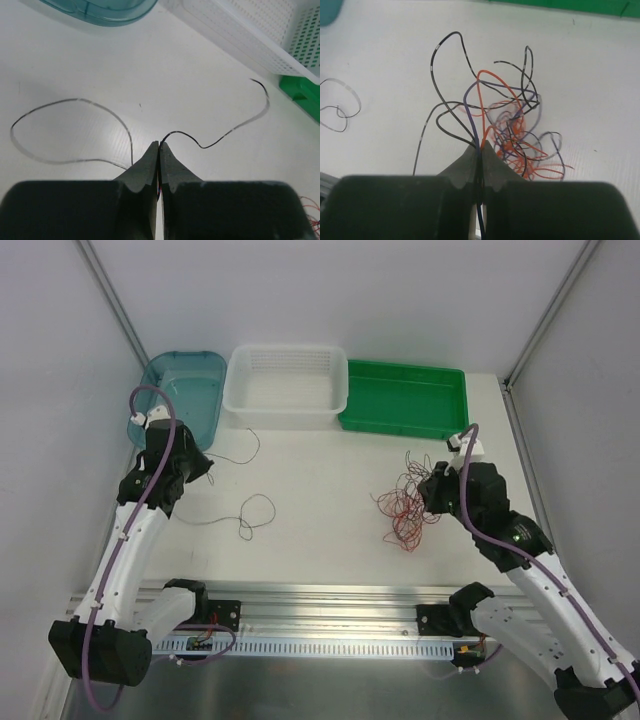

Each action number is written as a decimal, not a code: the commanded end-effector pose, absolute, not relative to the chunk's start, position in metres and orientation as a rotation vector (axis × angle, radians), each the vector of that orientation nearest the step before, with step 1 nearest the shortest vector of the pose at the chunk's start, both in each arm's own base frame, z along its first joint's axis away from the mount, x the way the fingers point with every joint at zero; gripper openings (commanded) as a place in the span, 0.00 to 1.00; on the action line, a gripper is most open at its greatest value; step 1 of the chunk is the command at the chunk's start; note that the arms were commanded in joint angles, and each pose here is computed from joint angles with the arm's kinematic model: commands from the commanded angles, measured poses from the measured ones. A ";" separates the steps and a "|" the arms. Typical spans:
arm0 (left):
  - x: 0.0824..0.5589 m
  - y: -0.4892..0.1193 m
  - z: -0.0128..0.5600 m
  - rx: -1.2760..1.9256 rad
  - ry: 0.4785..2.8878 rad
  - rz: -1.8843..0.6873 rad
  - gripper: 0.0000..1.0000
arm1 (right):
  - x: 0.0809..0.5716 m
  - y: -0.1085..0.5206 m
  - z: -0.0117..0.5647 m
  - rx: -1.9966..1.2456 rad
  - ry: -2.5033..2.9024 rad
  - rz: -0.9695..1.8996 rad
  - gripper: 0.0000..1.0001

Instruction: Untangle the cables

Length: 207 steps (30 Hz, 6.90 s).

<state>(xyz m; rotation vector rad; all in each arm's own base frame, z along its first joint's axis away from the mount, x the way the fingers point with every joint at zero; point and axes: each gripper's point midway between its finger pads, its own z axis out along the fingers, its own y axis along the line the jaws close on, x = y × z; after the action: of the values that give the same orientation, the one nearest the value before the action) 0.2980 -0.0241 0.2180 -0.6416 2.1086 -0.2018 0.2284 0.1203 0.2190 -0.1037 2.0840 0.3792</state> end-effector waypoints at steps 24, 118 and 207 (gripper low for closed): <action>0.246 -0.105 0.090 -0.430 2.486 -0.410 0.00 | 0.206 0.219 0.109 -0.465 2.563 0.613 0.64; 0.585 0.139 0.216 -0.930 1.846 -0.096 0.02 | 0.164 0.179 0.141 -0.544 2.486 0.489 0.96; 0.296 -0.343 0.104 0.611 2.327 -0.733 0.84 | 0.186 0.217 0.122 -0.438 2.515 0.547 0.03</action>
<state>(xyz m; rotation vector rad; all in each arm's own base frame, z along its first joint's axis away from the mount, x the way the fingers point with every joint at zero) 0.2901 -0.3180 0.0945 0.3201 2.4366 -0.6858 0.1920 0.2061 0.1008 -0.4384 2.5668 0.4132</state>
